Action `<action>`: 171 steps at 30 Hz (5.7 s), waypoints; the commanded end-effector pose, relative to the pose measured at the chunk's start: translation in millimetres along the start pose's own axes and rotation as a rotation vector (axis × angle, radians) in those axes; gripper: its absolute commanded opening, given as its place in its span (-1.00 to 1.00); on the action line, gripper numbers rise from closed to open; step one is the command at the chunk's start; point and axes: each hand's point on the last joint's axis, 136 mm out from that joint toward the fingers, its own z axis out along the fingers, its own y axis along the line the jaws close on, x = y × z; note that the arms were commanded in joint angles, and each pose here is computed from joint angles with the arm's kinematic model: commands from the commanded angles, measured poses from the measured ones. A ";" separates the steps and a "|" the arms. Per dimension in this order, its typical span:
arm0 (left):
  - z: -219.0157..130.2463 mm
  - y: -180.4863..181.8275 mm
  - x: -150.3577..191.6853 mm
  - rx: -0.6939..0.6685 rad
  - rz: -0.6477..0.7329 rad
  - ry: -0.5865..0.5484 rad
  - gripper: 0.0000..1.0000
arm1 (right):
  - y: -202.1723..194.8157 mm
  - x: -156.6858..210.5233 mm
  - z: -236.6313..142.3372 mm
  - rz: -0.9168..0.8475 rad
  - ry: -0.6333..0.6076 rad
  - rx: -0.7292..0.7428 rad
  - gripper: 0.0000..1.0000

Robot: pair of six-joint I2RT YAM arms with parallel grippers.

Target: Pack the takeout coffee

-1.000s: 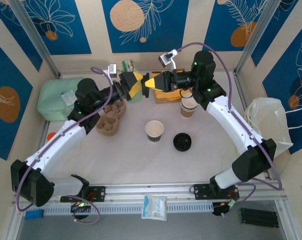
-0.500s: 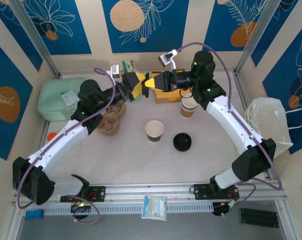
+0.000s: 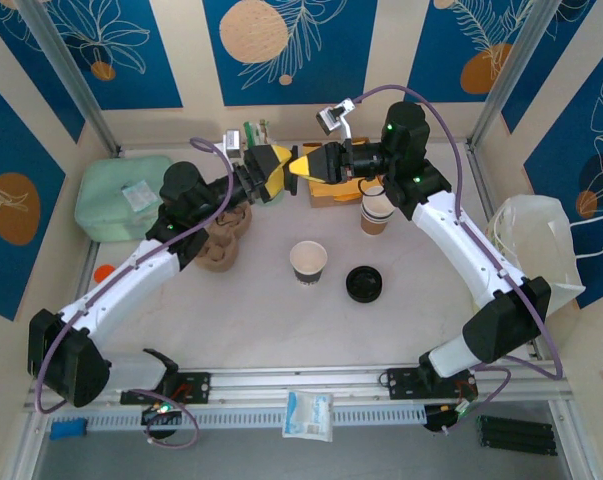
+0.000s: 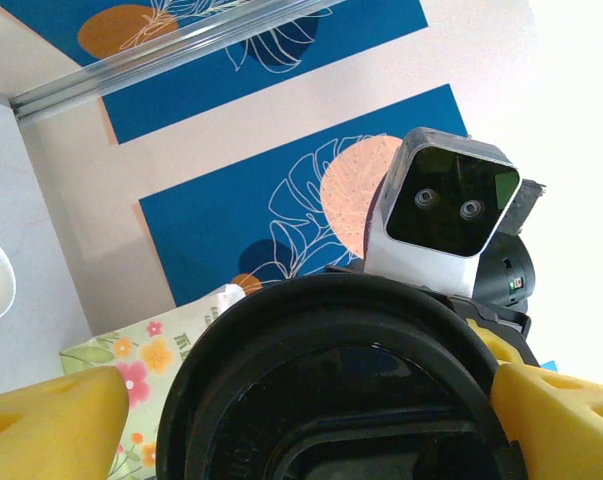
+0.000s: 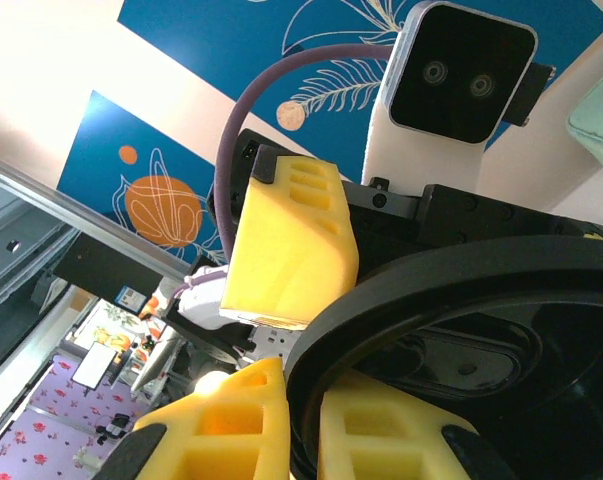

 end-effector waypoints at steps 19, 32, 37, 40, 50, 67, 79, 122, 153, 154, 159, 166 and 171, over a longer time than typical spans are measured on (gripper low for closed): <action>3.6 -6.8 1.0 0.046 0.012 -0.021 0.48 | -9.1 3.7 1.5 0.014 0.002 0.021 -0.65; 2.3 1.7 1.6 0.027 0.021 -0.032 0.45 | -6.5 2.4 -13.8 0.006 -0.036 0.054 -0.03; -0.5 9.2 4.4 -0.021 0.059 -0.023 0.44 | -3.5 10.1 -34.0 0.009 -0.081 0.114 0.13; -4.5 19.1 9.0 -0.107 0.131 0.004 0.44 | -10.6 21.6 -45.7 0.034 -0.110 0.210 0.16; -30.1 66.2 29.7 -0.492 0.441 0.164 0.43 | -75.4 93.4 -79.0 0.084 -0.109 0.692 0.17; -15.1 159.7 89.0 -0.850 0.661 0.486 0.39 | -164.1 182.9 -92.8 0.084 -0.035 0.900 0.24; 1.9 196.7 116.1 -0.975 0.778 0.628 0.39 | -190.9 209.2 -104.3 0.114 -0.048 0.835 0.25; 3.6 245.8 131.7 -1.089 0.831 0.733 0.39 | -208.2 218.7 -108.6 0.170 -0.061 0.795 0.27; 9.7 239.1 131.0 -1.058 0.819 0.713 0.83 | -194.6 206.5 -107.2 0.155 -0.066 0.773 0.27; 10.8 237.6 130.9 -1.053 0.819 0.712 0.84 | -194.7 206.1 -107.4 0.155 -0.067 0.773 0.27; 14.5 229.2 130.2 -1.027 0.805 0.695 0.88 | -193.6 204.5 -107.2 0.152 -0.070 0.772 0.27; 19.5 218.8 128.9 -0.998 0.791 0.672 0.92 | -192.8 203.7 -107.3 0.152 -0.072 0.772 0.27; 22.1 212.1 124.8 -0.990 0.785 0.648 0.95 | -190.0 203.0 -107.7 0.147 -0.075 0.770 0.27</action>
